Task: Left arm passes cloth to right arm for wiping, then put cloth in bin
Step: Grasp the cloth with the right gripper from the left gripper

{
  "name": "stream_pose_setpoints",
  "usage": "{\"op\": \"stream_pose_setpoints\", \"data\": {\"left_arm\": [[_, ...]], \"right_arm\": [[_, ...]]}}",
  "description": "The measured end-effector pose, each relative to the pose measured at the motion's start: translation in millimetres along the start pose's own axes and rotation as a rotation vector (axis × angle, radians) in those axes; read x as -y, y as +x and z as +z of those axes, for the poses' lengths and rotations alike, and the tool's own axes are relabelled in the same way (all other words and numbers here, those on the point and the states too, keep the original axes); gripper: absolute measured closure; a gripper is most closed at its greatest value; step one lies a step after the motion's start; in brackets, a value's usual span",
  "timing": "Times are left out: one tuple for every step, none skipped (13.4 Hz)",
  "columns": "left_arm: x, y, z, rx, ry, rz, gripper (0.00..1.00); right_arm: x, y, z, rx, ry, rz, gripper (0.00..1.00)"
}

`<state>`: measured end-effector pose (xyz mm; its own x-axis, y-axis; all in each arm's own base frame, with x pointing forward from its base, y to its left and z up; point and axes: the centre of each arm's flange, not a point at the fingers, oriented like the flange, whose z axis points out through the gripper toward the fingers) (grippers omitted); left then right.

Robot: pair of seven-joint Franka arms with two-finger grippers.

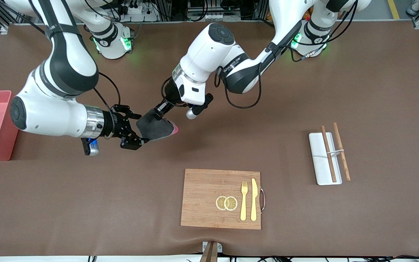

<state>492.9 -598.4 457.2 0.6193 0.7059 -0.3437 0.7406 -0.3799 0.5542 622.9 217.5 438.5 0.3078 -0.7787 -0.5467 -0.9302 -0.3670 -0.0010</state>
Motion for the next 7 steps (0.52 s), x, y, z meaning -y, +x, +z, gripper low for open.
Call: {"op": "stream_pose_setpoints", "data": {"left_arm": [[-0.4,0.4,-0.2,0.000,-0.001,-0.001,0.98],[-0.7,0.3,-0.5,0.000,-0.003,-0.001,0.98],[-1.0,0.2,-0.8,0.000,-0.004,-0.001,0.98],[-1.2,0.1,-0.9,0.000,-0.004,-0.001,0.98],[-1.4,0.1,-1.1,0.000,-0.005,-0.001,0.98],[-1.4,0.1,-1.1,0.000,-0.005,-0.001,0.98],[-1.4,0.2,-1.0,0.000,-0.005,-0.001,0.98]], "right_arm": [[1.1,2.7,5.2,0.001,-0.007,0.002,0.03],[1.8,2.2,9.2,0.003,-0.013,0.001,0.11],[2.1,-1.7,11.7,0.004,-0.016,-0.004,0.23],[2.7,-8.1,14.1,0.005,-0.019,-0.014,0.37],[3.3,-15.3,16.9,0.005,-0.022,-0.025,0.49],[3.7,-21.1,19.5,0.005,-0.026,-0.034,0.59],[3.8,-24.7,21.4,0.005,-0.029,-0.040,0.70]]}}
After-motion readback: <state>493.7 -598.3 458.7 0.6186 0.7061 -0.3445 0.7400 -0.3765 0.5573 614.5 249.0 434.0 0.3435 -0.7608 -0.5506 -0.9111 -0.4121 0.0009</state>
